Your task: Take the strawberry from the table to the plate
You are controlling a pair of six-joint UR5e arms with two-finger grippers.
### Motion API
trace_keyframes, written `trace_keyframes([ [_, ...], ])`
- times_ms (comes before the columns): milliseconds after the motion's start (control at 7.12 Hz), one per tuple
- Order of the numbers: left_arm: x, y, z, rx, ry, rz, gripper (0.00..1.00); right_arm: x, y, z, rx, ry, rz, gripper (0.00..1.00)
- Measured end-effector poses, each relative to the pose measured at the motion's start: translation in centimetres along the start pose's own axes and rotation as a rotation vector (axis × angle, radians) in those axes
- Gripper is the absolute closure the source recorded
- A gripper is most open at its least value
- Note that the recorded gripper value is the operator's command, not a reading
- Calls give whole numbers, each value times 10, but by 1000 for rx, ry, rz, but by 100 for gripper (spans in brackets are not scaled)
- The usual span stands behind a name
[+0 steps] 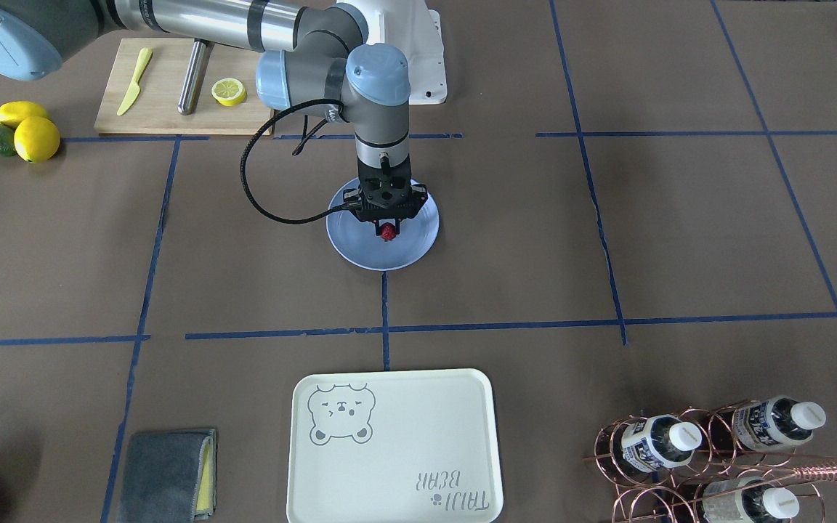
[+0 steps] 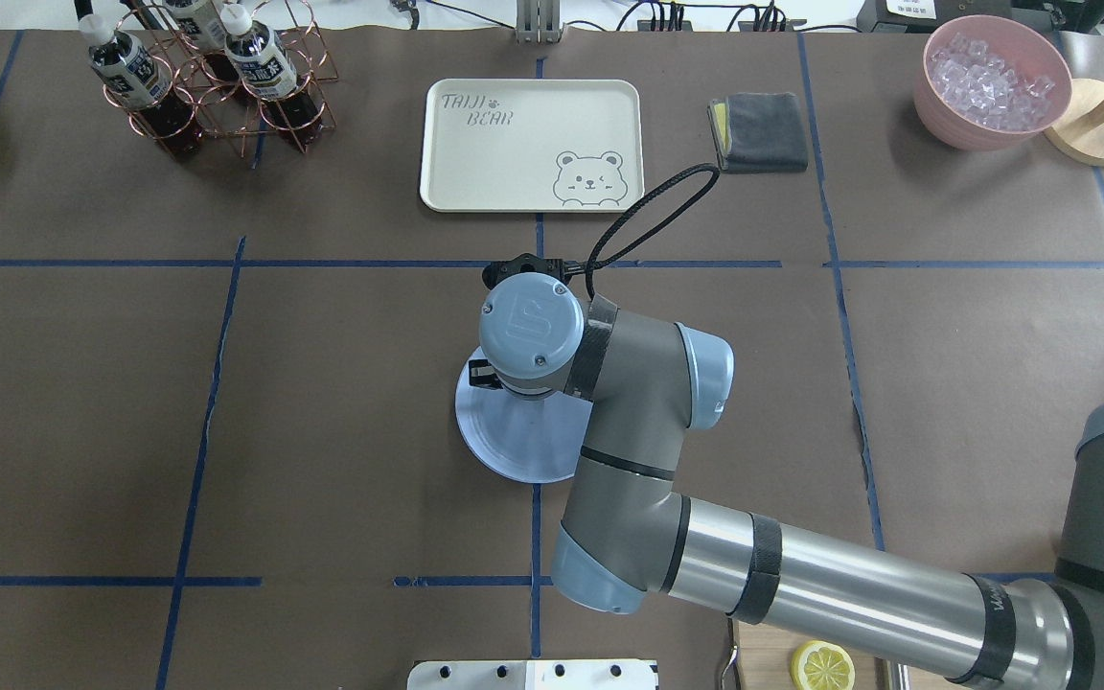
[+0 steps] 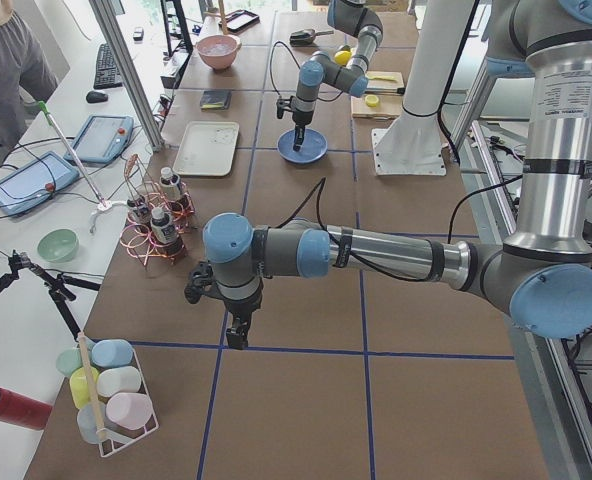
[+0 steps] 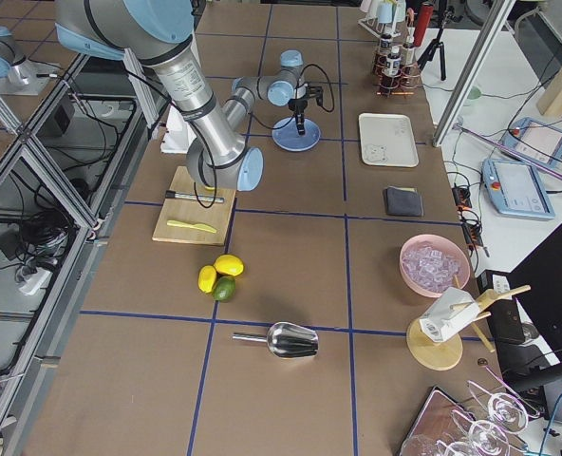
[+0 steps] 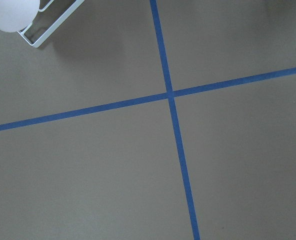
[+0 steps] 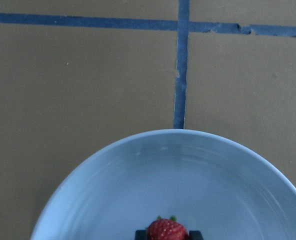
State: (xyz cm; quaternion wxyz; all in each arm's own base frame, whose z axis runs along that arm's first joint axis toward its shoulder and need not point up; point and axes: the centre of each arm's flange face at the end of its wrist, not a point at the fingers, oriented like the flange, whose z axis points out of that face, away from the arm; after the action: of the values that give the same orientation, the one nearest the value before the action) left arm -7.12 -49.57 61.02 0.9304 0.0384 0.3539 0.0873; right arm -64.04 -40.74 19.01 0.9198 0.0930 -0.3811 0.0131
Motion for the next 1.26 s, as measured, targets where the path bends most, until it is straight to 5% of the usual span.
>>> trace_keyframes([
  [140,0,0,0,0,0,0,0,0,0,-1,0,-4,-2,3],
  [702,0,0,1,-1,0,-1,0,28,-34,-51,24,-73,7,0],
  [983,-1,0,1,-2,-4,-3,0,132,-102,-94,-7,-117,-57,0],
  [1264,-1,0,1,-3,0,-9,0,278,-149,-115,-5,-77,-177,0],
])
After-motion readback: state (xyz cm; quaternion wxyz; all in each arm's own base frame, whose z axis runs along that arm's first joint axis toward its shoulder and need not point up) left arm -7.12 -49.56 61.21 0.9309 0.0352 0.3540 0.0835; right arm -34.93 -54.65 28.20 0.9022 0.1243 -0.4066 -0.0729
